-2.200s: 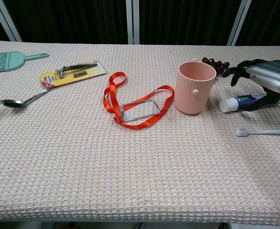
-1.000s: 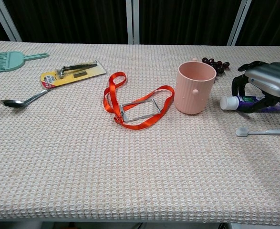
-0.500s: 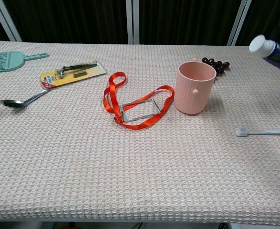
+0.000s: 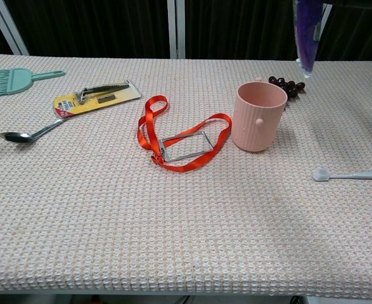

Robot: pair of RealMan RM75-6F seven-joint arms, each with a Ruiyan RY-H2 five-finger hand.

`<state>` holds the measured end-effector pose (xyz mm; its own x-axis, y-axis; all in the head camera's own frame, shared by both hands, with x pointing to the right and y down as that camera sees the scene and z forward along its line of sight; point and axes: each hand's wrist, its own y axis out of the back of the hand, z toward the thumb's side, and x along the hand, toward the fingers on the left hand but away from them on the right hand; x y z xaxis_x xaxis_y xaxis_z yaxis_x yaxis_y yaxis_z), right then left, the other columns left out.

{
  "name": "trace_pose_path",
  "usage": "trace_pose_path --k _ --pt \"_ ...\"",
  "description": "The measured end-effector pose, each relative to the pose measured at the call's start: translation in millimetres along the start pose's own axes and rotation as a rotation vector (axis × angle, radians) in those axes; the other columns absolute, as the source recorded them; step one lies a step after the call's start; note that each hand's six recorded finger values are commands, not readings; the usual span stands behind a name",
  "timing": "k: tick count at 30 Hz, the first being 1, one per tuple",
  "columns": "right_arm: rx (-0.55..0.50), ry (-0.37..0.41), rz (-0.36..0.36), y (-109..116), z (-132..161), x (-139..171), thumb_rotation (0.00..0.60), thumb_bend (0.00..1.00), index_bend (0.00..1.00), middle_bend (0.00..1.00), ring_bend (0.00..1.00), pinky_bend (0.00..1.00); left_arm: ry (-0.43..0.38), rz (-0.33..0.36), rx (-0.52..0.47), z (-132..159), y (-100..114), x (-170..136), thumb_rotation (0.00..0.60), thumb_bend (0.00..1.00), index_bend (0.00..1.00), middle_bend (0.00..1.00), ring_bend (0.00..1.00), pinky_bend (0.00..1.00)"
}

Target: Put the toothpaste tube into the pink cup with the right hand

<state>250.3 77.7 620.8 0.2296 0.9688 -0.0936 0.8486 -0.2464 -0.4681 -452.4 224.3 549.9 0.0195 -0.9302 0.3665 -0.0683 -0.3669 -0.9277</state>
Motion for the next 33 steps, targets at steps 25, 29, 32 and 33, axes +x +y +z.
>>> trace_pose_path --k 25,29,32,33 --pt "-0.007 -0.111 0.12 -55 -58 12 0.6 0.68 0.75 0.61 0.14 0.0 0.005 -0.012 -0.007 -3 -6 -1 0.274 0.08 0.12 0.09 0.09 0.21" --pt "0.006 -0.13 0.134 -59 -66 14 0.6 0.67 0.74 0.61 0.14 0.0 0.008 -0.012 -0.007 -4 -7 -1 0.277 0.08 0.12 0.09 0.09 0.21" --pt "0.005 -0.141 0.142 -62 -71 14 0.6 0.66 0.73 0.61 0.14 0.0 0.01 -0.011 -0.005 -5 -6 -1 0.274 0.08 0.12 0.09 0.09 0.21" --pt "0.005 -0.143 0.143 -63 -71 14 0.6 0.65 0.73 0.61 0.14 0.0 0.011 -0.011 -0.005 -5 -6 -2 0.274 0.08 0.12 0.09 0.09 0.21"
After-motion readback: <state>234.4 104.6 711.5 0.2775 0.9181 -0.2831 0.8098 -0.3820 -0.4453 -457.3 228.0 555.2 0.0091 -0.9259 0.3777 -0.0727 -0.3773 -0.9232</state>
